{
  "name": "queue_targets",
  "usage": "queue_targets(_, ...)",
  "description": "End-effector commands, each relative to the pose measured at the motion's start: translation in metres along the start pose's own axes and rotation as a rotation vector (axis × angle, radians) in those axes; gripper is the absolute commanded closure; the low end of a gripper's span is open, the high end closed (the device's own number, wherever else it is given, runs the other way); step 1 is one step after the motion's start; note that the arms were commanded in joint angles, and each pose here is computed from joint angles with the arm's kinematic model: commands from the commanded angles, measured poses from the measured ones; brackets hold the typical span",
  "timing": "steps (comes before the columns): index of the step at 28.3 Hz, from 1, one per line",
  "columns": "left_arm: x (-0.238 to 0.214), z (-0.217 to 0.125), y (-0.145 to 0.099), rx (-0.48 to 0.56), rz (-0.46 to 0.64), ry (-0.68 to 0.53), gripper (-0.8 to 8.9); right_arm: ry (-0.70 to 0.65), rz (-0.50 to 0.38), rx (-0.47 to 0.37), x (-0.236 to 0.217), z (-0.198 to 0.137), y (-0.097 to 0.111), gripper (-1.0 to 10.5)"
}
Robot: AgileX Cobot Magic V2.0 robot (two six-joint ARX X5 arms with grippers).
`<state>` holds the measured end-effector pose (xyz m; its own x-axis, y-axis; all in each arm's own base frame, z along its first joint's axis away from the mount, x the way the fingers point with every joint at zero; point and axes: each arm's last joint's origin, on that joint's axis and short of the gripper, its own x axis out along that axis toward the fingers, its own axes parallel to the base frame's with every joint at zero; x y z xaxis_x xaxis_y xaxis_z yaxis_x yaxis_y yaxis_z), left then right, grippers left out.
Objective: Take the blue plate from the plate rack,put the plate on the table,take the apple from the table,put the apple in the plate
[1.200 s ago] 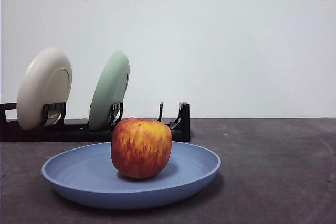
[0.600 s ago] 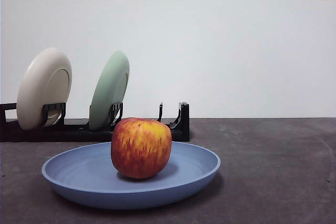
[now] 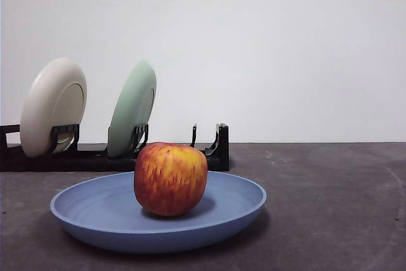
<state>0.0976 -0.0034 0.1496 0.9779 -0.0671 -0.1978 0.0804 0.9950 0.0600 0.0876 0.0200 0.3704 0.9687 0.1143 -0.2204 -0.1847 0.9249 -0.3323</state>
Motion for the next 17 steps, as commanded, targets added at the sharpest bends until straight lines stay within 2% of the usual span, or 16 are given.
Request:
queue_targets(1,0.001,-0.003,0.0,0.01,-0.003,0.003,8.15,0.005,-0.06,-0.031,0.007,-0.031,0.005,9.5)
queue_targets(4,0.001,-0.003,0.0,0.01,-0.003,0.003,8.16,0.014,-0.085,-0.014,0.018,-0.068,0.013,9.5)
queue_targets(11,0.001,-0.003,0.0,0.01,-0.003,0.004,8.15,-0.115,0.066,0.011,0.04,-0.142,0.037,9.5)
queue_targets(14,0.001,-0.003,0.0,0.01,-0.003,0.003,8.15,-0.118,0.038,0.098,0.044,-0.161,0.04,9.5)
queue_targets(17,0.001,-0.003,0.0,0.01,-0.003,0.003,8.15,-0.098,-0.039,0.158,0.045,-0.171,0.039,9.5)
